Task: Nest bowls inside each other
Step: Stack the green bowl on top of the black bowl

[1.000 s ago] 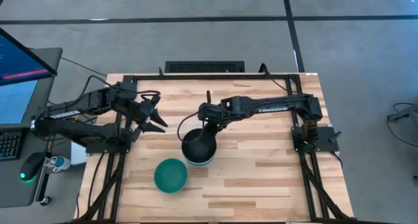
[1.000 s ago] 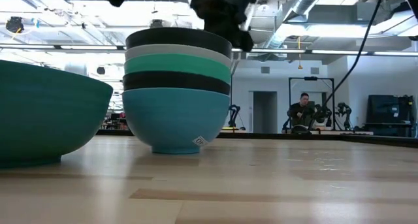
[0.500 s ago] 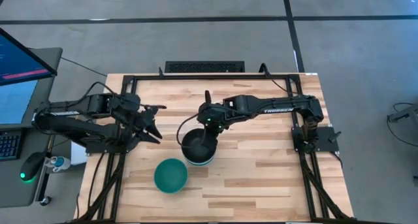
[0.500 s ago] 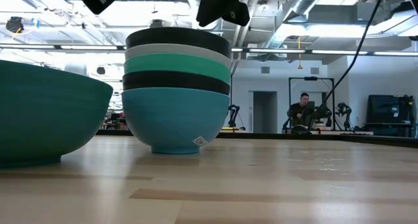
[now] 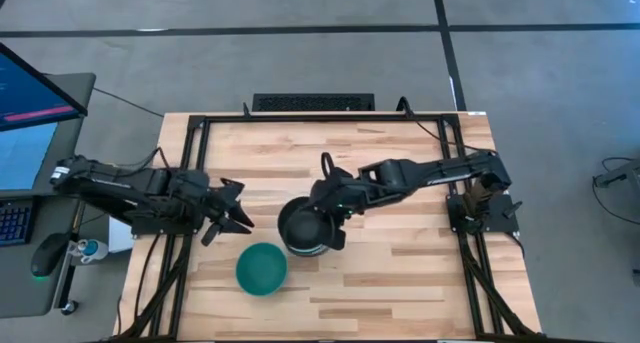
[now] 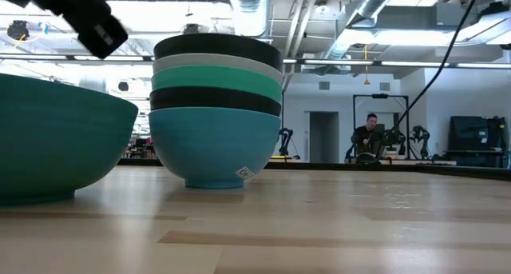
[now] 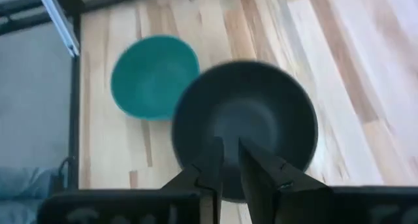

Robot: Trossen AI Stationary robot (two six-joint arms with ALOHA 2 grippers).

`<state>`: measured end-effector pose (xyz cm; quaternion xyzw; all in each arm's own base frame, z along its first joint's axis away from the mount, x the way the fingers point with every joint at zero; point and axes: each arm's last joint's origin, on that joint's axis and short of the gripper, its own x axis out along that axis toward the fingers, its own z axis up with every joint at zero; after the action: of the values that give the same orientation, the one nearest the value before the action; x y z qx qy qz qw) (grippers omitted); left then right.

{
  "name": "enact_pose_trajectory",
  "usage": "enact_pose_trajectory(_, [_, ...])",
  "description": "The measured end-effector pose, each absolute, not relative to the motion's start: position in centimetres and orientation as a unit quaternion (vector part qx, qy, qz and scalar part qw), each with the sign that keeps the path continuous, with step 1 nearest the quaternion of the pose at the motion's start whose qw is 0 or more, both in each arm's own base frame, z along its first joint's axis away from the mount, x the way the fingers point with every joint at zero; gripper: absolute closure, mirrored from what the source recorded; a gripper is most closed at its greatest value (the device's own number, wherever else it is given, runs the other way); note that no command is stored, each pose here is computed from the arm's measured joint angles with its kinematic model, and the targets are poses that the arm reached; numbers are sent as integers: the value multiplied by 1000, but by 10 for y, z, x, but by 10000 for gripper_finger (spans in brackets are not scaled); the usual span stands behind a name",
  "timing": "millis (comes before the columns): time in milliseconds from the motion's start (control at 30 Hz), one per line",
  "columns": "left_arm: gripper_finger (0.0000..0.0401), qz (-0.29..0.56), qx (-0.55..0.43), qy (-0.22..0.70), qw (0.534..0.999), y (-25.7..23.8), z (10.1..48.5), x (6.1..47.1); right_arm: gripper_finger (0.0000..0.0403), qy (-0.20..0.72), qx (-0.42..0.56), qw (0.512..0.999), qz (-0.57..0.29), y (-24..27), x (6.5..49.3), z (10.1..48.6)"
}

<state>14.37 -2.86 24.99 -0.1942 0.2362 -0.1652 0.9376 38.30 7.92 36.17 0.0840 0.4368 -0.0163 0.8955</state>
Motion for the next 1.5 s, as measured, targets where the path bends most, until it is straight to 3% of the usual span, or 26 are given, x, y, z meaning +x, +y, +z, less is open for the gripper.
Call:
enact_pose_trajectory(467, [305, -108, -159, 248, 950, -50, 229, 133, 332, 340, 68, 938, -17, 112, 388, 371])
enact_pose_trajectory(833, [305, -121, -122, 295, 940, -72, 214, 139, 332, 296, 65, 950, 80, 134, 396, 355])
enact_pose_trajectory(1067, [305, -40, -145, 357, 922, -69, 199, 139, 332, 285, 72, 951, 99, 136, 397, 357])
enact_pose_trajectory(1500, [305, -8, -199, 394, 897, -77, 185, 149, 333, 283, 59, 951, 107, 139, 396, 358])
